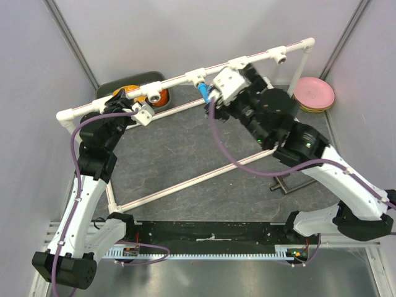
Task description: Install the water faucets
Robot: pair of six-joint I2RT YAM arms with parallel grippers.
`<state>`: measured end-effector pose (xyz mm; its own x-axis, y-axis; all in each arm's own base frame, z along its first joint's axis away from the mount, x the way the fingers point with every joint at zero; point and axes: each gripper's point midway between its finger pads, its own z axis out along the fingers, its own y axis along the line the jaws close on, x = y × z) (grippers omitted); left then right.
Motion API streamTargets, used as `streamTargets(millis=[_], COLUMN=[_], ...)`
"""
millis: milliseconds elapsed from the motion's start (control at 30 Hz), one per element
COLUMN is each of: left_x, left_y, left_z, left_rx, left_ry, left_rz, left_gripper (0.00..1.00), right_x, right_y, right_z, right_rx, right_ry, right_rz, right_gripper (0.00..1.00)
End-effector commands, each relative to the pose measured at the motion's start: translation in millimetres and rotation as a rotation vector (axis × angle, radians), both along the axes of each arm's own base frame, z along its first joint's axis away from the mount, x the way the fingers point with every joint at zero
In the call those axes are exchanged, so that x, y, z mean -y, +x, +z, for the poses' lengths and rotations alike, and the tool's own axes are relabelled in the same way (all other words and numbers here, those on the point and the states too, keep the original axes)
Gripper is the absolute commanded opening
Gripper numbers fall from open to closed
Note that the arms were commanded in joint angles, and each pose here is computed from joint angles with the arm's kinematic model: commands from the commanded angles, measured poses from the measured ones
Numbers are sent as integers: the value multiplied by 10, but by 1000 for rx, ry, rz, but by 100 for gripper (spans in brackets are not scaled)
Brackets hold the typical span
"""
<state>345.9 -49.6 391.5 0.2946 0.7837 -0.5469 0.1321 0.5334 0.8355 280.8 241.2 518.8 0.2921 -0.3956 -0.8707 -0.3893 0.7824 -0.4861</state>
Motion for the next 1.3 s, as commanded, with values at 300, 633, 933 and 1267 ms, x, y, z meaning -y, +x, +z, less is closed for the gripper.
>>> streamTargets(millis=[300,633,933,1267], left_x=[-142,-127,-125,-131], left_y=[66,64,60,61], left_z=[-299,-297,-284,-290], left_rx=[-117,-119,-116,-117], left_ry=[-124,-128,-129,-125], left_rz=[81,72,70,73], left_gripper=[2,2,2,2], right_x=[-115,-142,-297,-342], right_y=[64,274,505,716], right_z=[-675,-813,-908,-1164], right_rx=[230,266,291,261], right_ry=[-993,-1273,-1331,-1327], right_rz=[-208,-354,-351,-315], right_gripper=[98,98,98,76])
